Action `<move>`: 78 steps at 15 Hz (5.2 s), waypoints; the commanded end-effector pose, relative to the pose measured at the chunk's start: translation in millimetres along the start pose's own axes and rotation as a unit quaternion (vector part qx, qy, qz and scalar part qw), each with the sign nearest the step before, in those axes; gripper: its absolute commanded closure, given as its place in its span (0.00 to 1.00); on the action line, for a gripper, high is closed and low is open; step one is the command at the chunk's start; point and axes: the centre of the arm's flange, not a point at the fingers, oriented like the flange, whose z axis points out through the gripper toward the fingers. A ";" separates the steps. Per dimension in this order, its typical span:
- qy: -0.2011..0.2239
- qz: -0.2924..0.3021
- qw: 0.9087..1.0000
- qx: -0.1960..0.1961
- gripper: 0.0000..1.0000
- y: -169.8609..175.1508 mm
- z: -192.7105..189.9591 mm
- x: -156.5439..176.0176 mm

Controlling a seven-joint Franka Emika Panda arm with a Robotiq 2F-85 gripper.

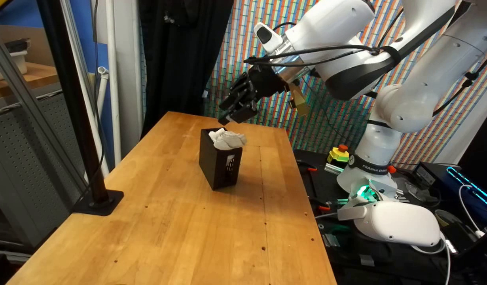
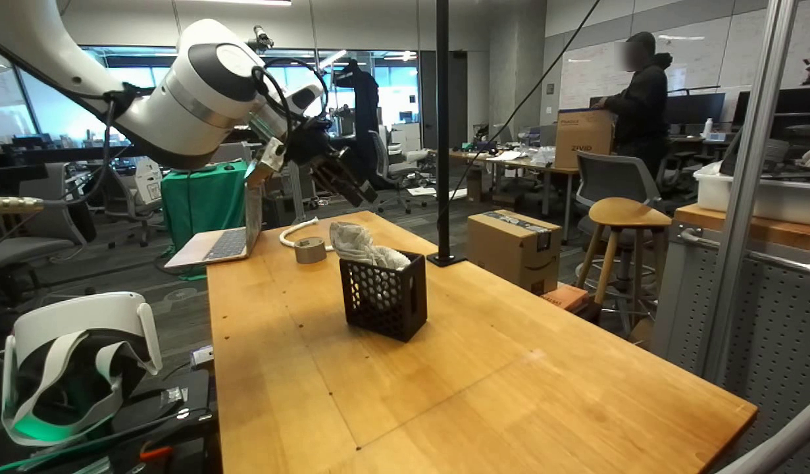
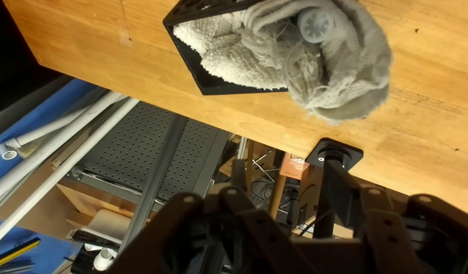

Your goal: Put the marker on the cloth, fold the cloth and put it in the box

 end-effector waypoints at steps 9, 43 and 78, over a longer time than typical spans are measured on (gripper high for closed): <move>-0.021 -0.042 0.998 0.032 0.07 -30.2 -28.1 -41.9; -0.022 -0.018 0.998 -0.059 0.91 -1.4 23.4 -11.1; 0.000 -0.054 0.998 -0.021 0.88 -58.7 26.5 -24.2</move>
